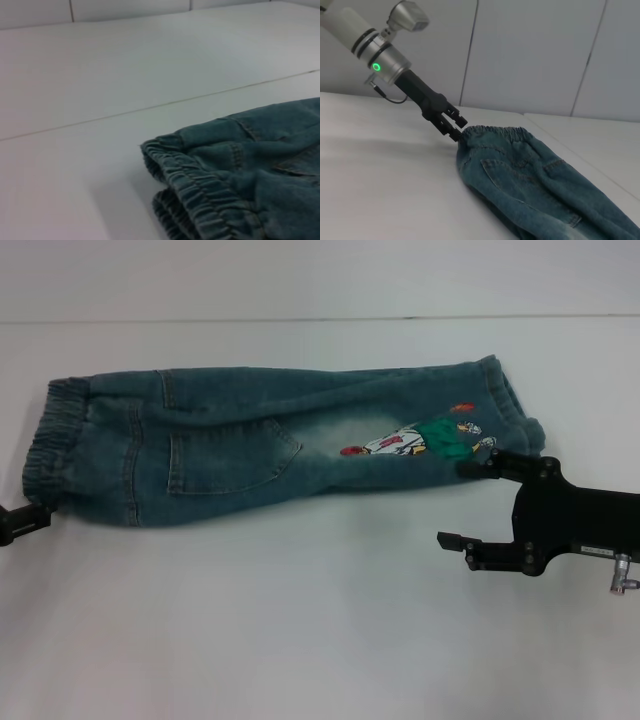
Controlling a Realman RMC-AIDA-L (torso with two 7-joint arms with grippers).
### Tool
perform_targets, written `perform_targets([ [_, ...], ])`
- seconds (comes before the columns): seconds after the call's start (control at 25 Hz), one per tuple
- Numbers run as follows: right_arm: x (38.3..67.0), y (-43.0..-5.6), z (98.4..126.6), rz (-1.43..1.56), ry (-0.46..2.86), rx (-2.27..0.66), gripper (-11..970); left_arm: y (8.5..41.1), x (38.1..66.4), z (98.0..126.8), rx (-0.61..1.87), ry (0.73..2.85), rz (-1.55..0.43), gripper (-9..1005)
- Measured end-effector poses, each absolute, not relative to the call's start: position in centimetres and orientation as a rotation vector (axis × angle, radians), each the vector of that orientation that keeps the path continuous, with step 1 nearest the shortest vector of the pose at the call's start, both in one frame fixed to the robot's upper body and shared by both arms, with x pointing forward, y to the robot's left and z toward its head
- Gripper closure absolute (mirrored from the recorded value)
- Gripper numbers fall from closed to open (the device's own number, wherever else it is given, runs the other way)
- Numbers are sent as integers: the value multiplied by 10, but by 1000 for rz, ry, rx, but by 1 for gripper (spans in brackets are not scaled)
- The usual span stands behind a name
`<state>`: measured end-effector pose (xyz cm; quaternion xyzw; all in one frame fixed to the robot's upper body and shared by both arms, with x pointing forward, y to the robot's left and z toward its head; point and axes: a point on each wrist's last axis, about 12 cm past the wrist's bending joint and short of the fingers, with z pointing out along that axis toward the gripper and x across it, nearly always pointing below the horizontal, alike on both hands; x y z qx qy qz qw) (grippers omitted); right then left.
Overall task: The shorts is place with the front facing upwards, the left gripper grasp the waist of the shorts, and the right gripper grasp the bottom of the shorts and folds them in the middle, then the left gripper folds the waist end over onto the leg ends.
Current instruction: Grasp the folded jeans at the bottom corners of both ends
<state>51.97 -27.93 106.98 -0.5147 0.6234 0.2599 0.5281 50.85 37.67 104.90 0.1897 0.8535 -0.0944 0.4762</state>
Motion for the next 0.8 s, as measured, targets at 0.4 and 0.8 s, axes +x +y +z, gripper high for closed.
perform_targets([
  [0.4, 519, -279, 1069, 628, 1499, -1224, 117, 367, 525, 1049, 569, 2141, -222, 133],
  [0.8, 518, -280, 1069, 626, 1501, -1221, 119, 366, 523, 1050, 641, 2152, -258, 302],
])
